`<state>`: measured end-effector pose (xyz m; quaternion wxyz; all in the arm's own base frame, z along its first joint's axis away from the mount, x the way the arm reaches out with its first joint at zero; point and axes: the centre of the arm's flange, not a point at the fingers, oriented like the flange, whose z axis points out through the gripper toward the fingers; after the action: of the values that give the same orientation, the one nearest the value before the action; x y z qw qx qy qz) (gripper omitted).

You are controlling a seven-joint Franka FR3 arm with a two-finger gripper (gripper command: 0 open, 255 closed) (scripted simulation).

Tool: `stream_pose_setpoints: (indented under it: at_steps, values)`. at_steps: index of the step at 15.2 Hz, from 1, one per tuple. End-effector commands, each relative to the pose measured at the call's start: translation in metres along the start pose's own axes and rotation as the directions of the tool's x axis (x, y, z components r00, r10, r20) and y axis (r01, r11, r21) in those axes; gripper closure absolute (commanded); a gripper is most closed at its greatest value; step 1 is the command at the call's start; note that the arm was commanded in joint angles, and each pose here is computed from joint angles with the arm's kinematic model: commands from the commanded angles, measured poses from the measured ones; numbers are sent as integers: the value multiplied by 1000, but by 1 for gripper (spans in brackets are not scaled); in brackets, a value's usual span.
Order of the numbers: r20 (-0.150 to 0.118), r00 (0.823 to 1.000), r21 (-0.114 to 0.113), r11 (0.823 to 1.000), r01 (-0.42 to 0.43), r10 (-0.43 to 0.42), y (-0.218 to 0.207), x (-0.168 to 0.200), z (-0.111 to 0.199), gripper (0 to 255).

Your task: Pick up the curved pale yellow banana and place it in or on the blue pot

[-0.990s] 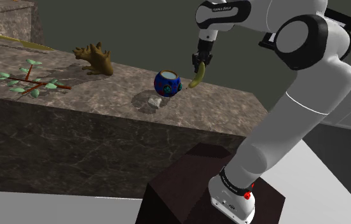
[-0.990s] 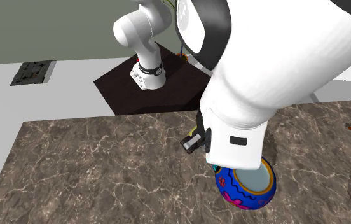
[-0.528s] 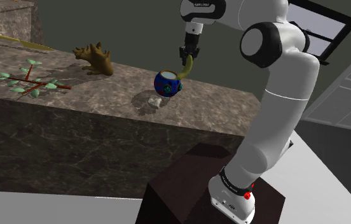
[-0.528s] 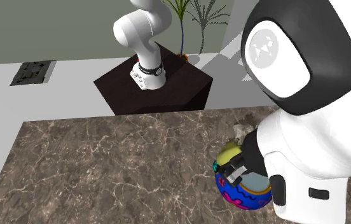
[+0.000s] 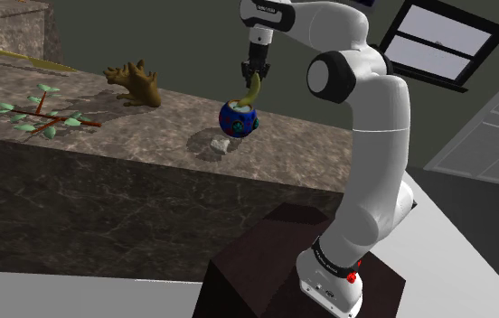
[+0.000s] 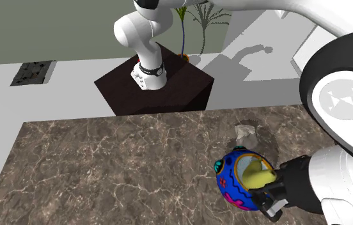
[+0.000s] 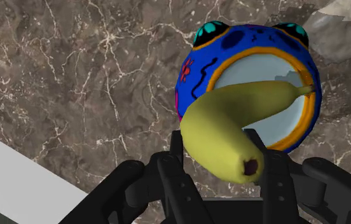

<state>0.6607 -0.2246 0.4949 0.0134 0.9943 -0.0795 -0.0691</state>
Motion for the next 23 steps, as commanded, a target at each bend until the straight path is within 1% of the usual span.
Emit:
stream_pose_setpoints:
  at_steps: [1,11,18,19,23]
  values:
    - [-1,1000,0,1000,0,0,-1,3,10,255]
    - [-1,1000,0,1000,0,0,-3,10,62,255]
    - [-1,1000,0,1000,0,0,-3,10,62,255]
    - [-1,1000,0,1000,0,0,-3,10,62,0]
    - [-1,1000,0,1000,0,0,-3,10,62,0]
